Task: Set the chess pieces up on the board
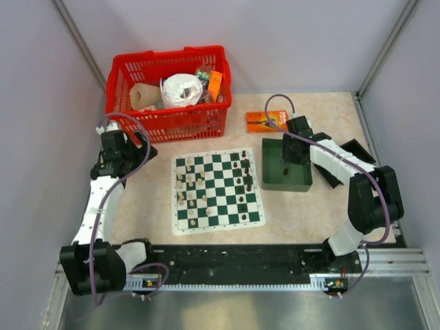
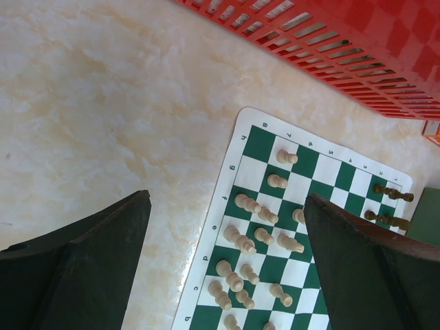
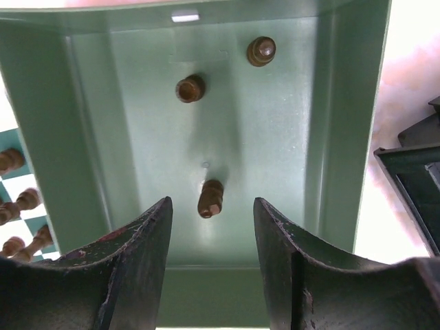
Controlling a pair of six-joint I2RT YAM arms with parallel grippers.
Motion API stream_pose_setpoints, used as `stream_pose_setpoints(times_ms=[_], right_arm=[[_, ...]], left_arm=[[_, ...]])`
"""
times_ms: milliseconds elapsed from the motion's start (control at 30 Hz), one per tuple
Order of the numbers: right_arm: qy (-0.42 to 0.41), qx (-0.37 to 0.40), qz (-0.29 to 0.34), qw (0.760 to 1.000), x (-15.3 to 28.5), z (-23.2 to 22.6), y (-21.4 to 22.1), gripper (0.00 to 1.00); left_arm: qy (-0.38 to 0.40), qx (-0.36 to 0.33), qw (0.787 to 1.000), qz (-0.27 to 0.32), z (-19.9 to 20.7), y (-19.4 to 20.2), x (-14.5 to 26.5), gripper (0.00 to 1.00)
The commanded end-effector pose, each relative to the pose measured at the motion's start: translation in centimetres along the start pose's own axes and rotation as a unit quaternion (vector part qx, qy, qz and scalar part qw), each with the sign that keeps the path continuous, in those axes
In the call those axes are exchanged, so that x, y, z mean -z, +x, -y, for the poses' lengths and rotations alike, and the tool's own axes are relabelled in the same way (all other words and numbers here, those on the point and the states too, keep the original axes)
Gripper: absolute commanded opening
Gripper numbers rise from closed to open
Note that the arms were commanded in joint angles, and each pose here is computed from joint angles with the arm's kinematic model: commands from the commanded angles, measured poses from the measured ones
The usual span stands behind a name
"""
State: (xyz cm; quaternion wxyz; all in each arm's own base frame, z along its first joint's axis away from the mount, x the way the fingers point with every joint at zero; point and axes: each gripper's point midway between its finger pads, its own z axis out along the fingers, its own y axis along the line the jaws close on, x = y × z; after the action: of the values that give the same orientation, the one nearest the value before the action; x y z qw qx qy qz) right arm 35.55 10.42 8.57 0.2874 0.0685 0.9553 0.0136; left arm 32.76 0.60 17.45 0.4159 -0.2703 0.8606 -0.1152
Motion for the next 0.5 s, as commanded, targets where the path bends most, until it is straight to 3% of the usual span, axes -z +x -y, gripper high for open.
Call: stream_pose_setpoints(times_ms=[0,333,467], right_arm=[[-0.001,-0.003,0.027,1.000,-0.8,-0.1,-2.6,0.51],[0.005,-0.036,0.068,0.997,-2.0,0.8,-7.6,0.47],[0.022,-0.033,0.058,0.998,-3.3,1.3,-7.9,0.44]], left_arm=[[0.015,-0.001,1.000,0.019,0.8,-1.3,0.0,0.99],[0.007,-0.004,1.000,0.023,0.5,-1.3,0.2,0.99],[0.004,-0.005,1.000,0.023,0.4,-1.3,0.3,0.99]])
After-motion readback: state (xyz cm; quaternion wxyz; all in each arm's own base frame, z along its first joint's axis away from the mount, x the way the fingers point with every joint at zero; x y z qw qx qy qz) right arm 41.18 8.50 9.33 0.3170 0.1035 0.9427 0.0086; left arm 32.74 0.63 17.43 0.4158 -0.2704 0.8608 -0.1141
